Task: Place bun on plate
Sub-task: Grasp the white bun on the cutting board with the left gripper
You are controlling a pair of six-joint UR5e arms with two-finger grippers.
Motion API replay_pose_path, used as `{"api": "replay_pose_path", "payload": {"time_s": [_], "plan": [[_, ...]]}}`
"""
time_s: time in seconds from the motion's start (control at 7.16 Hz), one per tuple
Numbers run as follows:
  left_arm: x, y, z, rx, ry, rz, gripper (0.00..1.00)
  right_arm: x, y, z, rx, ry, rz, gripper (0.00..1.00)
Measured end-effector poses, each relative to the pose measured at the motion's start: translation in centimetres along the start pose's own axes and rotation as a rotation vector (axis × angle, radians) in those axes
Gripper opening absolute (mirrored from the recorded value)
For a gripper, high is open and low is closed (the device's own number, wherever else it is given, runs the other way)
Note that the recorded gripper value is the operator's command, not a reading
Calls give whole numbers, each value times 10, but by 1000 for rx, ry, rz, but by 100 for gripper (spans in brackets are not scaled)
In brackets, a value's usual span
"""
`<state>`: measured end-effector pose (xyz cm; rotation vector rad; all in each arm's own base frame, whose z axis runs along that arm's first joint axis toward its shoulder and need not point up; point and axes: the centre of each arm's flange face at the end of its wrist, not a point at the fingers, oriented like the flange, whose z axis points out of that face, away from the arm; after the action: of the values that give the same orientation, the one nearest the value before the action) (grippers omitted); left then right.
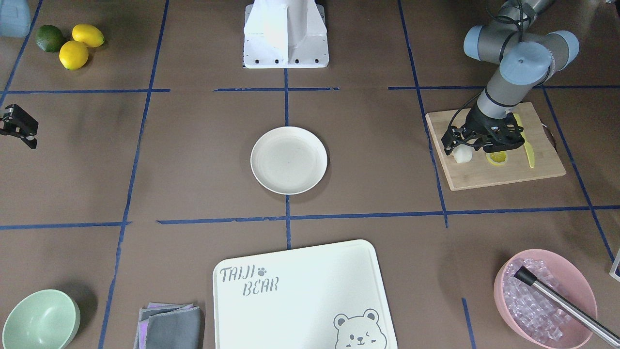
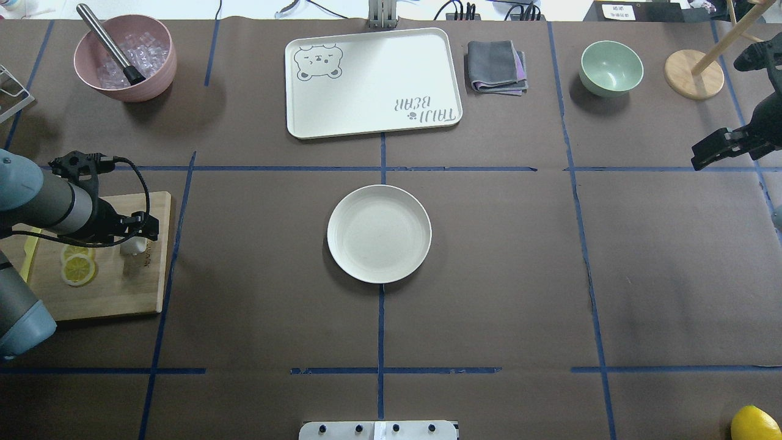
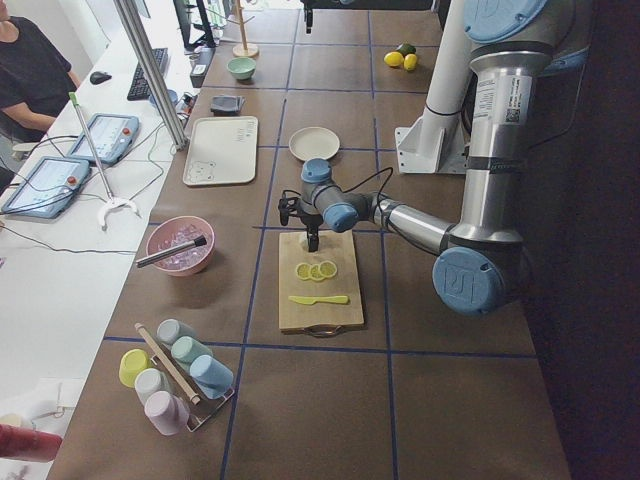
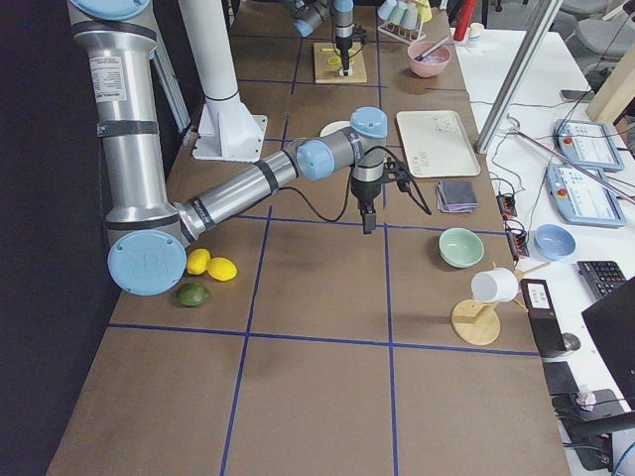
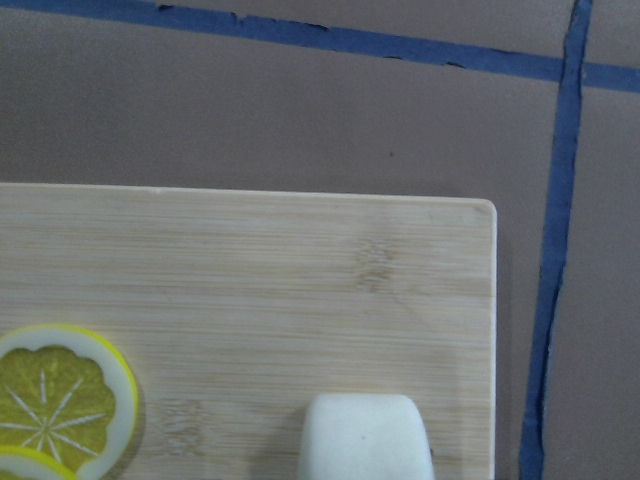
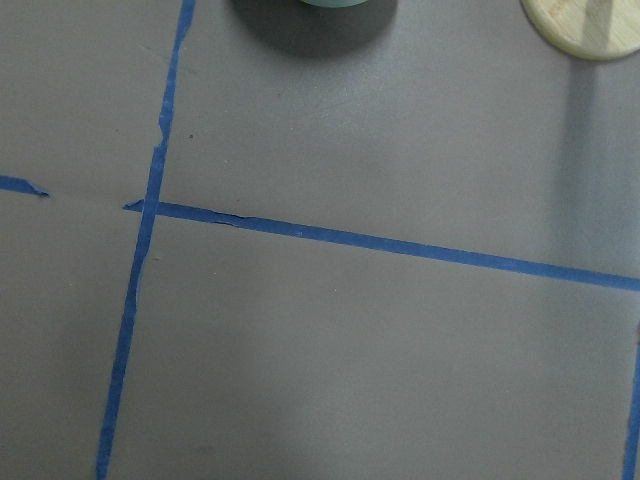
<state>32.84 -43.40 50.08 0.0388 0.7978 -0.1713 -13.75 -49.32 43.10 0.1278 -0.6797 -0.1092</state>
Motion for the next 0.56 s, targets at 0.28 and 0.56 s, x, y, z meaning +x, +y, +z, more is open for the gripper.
{"api": "replay_pose_path", "payload": {"time_s": [0.28, 0.56], "plan": [[1, 2, -3, 2, 4, 5, 43, 0, 0, 0, 0, 0, 3, 100], [0, 3, -6, 4, 6, 8, 38, 0, 0, 0, 0, 0, 6, 100]]}}
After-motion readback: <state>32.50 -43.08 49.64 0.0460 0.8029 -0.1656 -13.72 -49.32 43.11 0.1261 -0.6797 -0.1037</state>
